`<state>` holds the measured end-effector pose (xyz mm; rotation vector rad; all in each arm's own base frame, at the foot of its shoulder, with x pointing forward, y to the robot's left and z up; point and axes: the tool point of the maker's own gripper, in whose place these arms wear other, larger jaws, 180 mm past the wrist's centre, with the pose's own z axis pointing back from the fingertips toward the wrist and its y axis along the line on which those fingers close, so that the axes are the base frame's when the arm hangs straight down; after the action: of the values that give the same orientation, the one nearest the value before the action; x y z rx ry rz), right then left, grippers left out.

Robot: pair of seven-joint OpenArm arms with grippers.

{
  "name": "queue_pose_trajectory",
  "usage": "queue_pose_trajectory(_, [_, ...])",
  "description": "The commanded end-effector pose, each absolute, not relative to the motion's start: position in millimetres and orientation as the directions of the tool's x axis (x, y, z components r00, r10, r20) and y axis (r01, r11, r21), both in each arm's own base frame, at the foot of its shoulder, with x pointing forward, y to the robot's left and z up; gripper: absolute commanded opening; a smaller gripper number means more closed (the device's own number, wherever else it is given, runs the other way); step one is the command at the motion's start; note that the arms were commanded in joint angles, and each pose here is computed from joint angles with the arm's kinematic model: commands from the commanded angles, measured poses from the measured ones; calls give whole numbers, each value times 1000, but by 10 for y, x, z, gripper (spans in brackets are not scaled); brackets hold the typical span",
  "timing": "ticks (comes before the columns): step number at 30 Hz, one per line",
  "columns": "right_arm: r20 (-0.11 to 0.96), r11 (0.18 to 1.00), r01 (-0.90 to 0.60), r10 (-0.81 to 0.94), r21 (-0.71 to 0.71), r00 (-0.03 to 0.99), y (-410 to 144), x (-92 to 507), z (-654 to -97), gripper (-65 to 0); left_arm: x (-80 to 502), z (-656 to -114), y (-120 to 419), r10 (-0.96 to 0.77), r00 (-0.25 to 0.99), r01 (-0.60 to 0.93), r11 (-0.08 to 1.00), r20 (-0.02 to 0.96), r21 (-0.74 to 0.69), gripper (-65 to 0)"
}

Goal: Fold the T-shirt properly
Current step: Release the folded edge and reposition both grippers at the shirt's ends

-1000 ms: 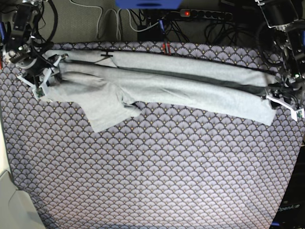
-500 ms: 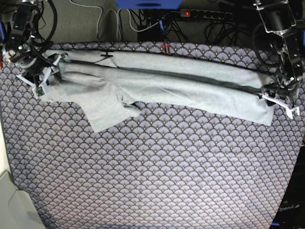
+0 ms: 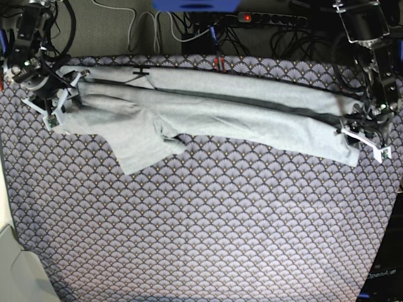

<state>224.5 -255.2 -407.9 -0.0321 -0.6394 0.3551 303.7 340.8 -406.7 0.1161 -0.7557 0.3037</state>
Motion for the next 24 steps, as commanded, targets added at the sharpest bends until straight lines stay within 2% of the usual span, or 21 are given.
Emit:
queue_pose_trajectory(1, [606,936,-315,343,-156,718,-2584,2323,-3978,-365,3116,-3971,3454,219,661,-312,950,718,-4,-312])
queue_pose_trajectory(15, [607,936,-316,344,-158,716,-2588,2331,-3971,-365,2970,-4300,3459,276,709,-344,939,649,-23,-314])
queue_pose_trajectory(20, [605,934,-317,349,-163,715,-2607,2334,-3963,-365,2813,-4534,3467,311,743,-367,930,592,-27,-317])
queue_pose_trajectory(22, [602,932,-320,356,-171,714,-2635,2338,-3950,-365,2738,-4664,3407,334,757,-378,925,562,-40,-334])
queue_pose_trajectory(24, [602,931,-320,357,-173,714,-2640,2339,-3948,-365,2672,-4759,3385,349,768,-387,921,537,-45,-389])
